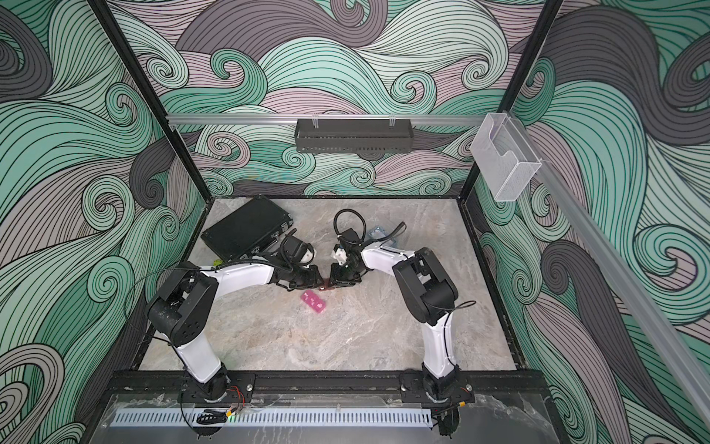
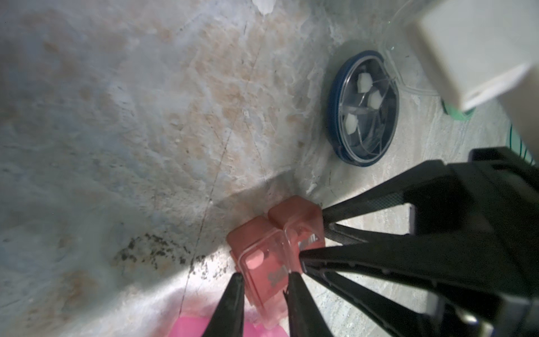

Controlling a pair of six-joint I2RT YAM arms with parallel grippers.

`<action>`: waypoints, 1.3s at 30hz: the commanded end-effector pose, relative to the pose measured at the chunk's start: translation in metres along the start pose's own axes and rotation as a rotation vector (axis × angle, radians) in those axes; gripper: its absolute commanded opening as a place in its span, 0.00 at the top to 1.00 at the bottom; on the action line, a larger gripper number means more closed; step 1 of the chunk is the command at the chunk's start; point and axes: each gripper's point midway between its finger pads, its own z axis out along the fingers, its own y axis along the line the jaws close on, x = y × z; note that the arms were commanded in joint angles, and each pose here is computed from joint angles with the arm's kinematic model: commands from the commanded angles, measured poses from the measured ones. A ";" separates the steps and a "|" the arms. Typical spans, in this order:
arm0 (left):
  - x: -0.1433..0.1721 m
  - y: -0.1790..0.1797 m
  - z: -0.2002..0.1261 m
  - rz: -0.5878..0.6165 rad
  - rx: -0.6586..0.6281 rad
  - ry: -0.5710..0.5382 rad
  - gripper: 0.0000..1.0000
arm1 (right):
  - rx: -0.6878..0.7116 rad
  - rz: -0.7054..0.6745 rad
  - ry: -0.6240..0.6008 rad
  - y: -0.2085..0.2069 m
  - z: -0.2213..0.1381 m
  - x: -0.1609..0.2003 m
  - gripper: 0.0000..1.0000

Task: Close pillboxes
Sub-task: Close the lid on the pillbox.

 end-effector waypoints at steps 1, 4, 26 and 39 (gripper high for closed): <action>0.010 0.005 0.006 0.016 -0.028 0.031 0.75 | 0.044 0.029 0.027 -0.010 0.008 0.004 0.67; 0.012 0.008 0.007 0.017 -0.041 0.039 0.79 | 0.029 0.029 0.032 -0.008 0.009 0.004 0.67; 0.011 0.015 0.022 0.013 -0.068 0.069 0.83 | -0.050 0.036 0.044 0.004 0.012 0.002 0.65; 0.012 0.019 0.029 0.001 -0.090 0.091 0.88 | -0.054 0.056 0.055 0.002 0.015 0.002 0.65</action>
